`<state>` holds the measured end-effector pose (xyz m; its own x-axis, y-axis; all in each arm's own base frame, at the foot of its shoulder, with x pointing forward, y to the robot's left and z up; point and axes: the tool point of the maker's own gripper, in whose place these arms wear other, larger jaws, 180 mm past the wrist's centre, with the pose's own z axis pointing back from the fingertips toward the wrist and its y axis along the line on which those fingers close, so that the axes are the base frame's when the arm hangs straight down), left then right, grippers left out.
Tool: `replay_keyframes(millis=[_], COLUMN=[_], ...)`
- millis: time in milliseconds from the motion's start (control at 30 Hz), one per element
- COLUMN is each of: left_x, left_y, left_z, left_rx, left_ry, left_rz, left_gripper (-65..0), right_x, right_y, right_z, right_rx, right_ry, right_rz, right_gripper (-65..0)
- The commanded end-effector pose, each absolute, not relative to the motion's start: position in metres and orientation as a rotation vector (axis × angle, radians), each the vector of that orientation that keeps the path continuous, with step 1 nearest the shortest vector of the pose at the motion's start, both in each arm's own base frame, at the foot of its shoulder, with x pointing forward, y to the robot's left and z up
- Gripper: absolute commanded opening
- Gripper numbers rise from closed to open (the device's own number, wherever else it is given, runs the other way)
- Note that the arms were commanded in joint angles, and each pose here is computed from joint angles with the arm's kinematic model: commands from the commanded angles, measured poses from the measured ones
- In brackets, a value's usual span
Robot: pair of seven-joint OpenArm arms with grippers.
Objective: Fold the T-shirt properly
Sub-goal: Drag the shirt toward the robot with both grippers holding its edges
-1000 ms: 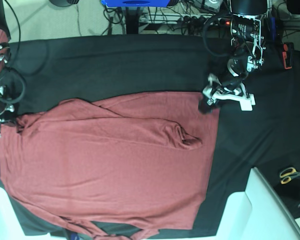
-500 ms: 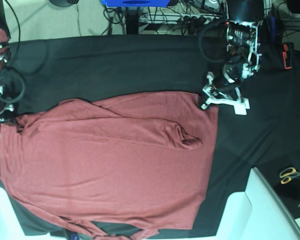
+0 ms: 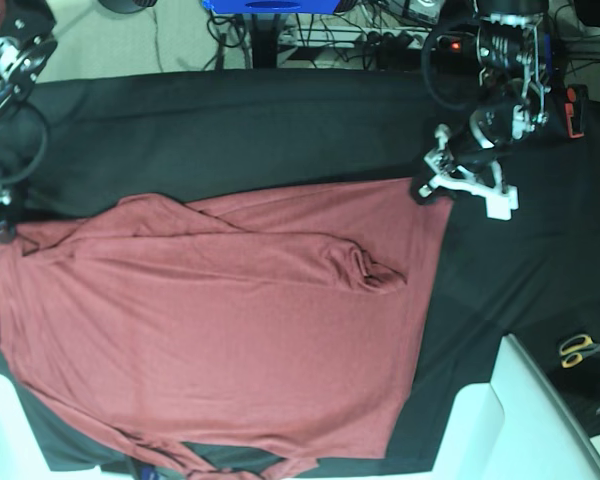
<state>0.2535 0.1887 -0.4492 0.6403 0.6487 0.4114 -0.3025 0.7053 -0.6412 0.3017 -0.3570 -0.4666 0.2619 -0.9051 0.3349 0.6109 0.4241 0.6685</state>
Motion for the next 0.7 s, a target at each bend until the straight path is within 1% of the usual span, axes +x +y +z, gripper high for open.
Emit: replay_keyframes(millis=[0, 267, 367, 567, 667], left_x=[0.262, 0.25, 0.238, 0.218, 0.21], left_y=[0.198, 0.226, 0.233, 0.234, 0.233], left_z=[-0.435, -0.43, -0.435, -0.439, -0.436], left_rx=[-0.561, -0.524, -0.504, -0.484, -0.476], left_ry=[-0.726, -0.695, -0.672, -0.648, -0.645], left_rz=[0.564, 0.581, 0.589, 0.583, 0.573], left_gripper=[-65.0, -65.0, -65.0, -65.0, -65.0], right_x=[0.313, 0.303, 0.292, 0.269, 0.25], right_y=[-0.374, -0.381, -0.38, -0.378, -0.386], right_z=[-0.445, -0.436, -0.443, -0.449, -0.453], right_rx=[0.441, 0.401, 0.394, 0.353, 0.345], right_ry=[-0.842, -0.863, -0.805, -0.781, -0.776], right_rz=[-1.057, -1.021, -1.043, -1.043, -1.096], right_gripper=[-64.4, -64.4, -64.4, -64.4, -64.4])
